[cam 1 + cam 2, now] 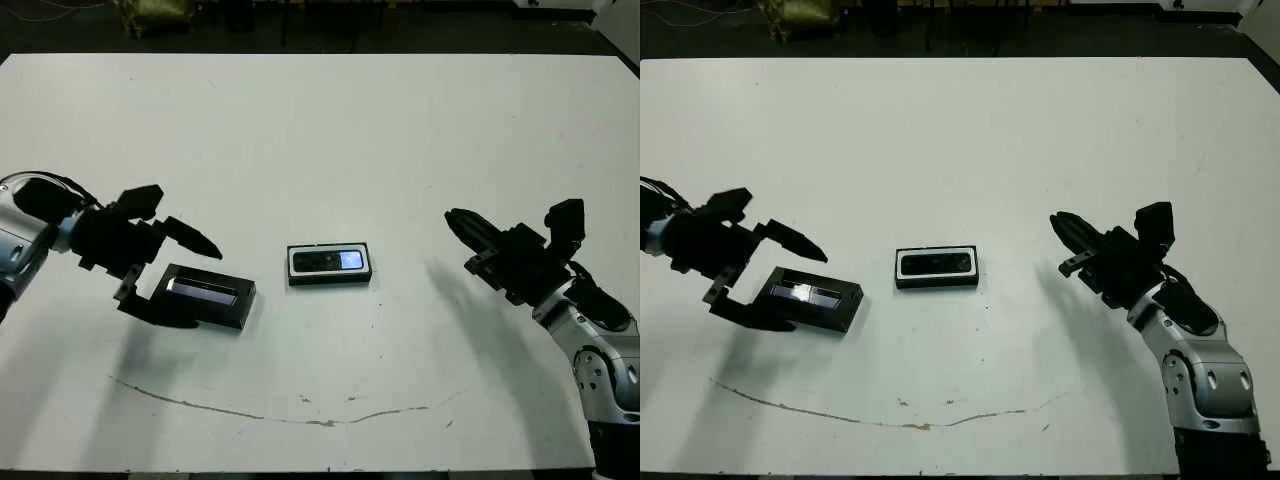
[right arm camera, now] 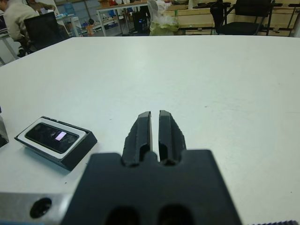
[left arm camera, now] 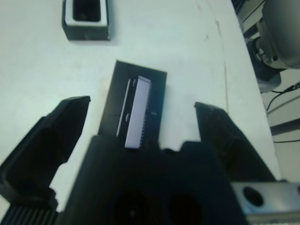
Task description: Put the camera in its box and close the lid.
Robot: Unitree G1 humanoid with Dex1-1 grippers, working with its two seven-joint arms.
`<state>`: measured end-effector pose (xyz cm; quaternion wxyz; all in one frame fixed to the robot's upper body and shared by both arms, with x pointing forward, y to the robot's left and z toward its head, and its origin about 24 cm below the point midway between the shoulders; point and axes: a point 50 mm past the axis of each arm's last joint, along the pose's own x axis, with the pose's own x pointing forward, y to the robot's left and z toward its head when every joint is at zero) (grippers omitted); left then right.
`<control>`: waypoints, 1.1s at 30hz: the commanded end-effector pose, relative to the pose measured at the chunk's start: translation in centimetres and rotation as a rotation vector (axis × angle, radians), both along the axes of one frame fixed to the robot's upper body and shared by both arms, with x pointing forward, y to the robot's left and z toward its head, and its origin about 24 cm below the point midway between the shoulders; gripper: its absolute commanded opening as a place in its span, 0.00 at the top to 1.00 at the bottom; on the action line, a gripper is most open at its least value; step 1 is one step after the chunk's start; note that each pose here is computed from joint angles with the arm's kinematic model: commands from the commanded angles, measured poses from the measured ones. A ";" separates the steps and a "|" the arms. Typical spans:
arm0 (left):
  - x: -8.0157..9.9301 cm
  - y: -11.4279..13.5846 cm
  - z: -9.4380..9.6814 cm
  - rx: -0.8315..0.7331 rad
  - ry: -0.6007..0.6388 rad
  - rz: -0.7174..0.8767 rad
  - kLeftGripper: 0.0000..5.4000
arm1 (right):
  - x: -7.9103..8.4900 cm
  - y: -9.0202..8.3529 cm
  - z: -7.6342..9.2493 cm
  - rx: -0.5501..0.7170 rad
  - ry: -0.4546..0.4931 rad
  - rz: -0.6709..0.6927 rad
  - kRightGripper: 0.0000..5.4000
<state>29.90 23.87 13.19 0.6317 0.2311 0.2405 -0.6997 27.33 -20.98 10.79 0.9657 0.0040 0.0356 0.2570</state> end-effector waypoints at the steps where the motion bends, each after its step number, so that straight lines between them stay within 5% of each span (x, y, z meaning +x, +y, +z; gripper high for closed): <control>1: 0.1 0.0 -0.6 0.036 0.014 -0.003 0.01 | -0.3 -0.4 -0.7 -0.015 0.026 -0.014 1.00; 33: 1.2 2.1 -3.2 0.241 0.109 0.108 0.01 | -0.6 -0.7 -0.7 -0.026 0.046 -0.015 1.00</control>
